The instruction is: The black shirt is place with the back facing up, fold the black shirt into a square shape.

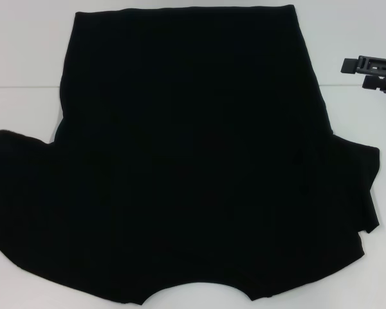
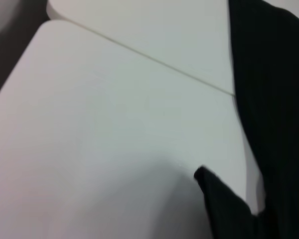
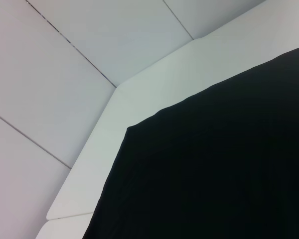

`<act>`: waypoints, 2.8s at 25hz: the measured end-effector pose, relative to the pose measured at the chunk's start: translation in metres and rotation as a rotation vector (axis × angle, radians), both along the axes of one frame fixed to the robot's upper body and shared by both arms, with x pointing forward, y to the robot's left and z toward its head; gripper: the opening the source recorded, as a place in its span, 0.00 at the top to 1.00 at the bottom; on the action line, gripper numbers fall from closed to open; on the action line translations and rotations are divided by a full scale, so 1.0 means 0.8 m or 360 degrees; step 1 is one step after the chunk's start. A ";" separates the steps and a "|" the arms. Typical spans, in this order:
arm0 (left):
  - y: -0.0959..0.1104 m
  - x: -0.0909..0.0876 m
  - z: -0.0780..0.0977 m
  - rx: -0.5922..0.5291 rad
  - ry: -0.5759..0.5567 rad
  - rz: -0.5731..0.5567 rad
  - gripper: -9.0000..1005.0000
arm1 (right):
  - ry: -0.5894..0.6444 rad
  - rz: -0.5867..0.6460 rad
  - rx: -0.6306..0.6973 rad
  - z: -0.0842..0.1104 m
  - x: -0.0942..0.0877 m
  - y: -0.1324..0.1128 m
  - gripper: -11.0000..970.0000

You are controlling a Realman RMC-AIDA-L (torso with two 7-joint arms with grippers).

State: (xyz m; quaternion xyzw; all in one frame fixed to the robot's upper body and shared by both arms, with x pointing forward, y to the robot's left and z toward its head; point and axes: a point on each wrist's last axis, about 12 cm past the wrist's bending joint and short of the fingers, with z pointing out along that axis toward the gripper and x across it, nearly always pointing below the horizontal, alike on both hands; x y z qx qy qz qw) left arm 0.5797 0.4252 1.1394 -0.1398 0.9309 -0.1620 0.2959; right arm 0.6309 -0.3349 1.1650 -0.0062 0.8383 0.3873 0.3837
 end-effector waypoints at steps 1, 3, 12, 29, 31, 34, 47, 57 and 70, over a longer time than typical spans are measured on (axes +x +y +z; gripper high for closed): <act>0.001 0.001 0.003 0.0004 -0.0005 0.0010 0.97 | 0.0000 0.0000 0.0000 0.000 0.000 0.000 0.03; 0.000 0.004 0.009 0.0014 -0.0017 0.0017 0.97 | 0.0001 -0.0001 0.0000 0.000 0.000 0.000 0.04; -0.035 0.009 0.018 -0.0139 0.0089 -0.0165 0.97 | 0.0011 -0.0003 -0.0002 -0.003 -0.001 -0.001 0.05; -0.150 0.042 0.014 -0.0305 0.0223 -0.0587 0.92 | 0.0014 0.0001 -0.0020 -0.006 -0.002 -0.002 0.06; -0.140 0.042 0.014 -0.0294 0.0222 -0.0528 0.90 | 0.0016 0.0000 -0.0028 -0.005 -0.002 -0.004 0.07; -0.114 0.032 0.024 -0.0344 0.0093 -0.0487 0.87 | 0.0026 0.0012 -0.0054 -0.006 -0.004 -0.005 0.07; -0.094 -0.033 0.011 -0.0645 -0.0504 -0.0944 0.47 | 0.0436 0.0097 -0.0285 -0.022 -0.042 -0.040 0.08; -0.103 -0.025 0.007 -0.0662 -0.0505 -0.0933 0.31 | 0.0738 0.0054 -0.0331 -0.042 -0.076 -0.061 0.27; -0.109 -0.022 0.004 -0.0687 -0.0502 -0.0936 0.31 | 0.0786 0.0054 -0.0374 -0.077 -0.060 -0.029 0.50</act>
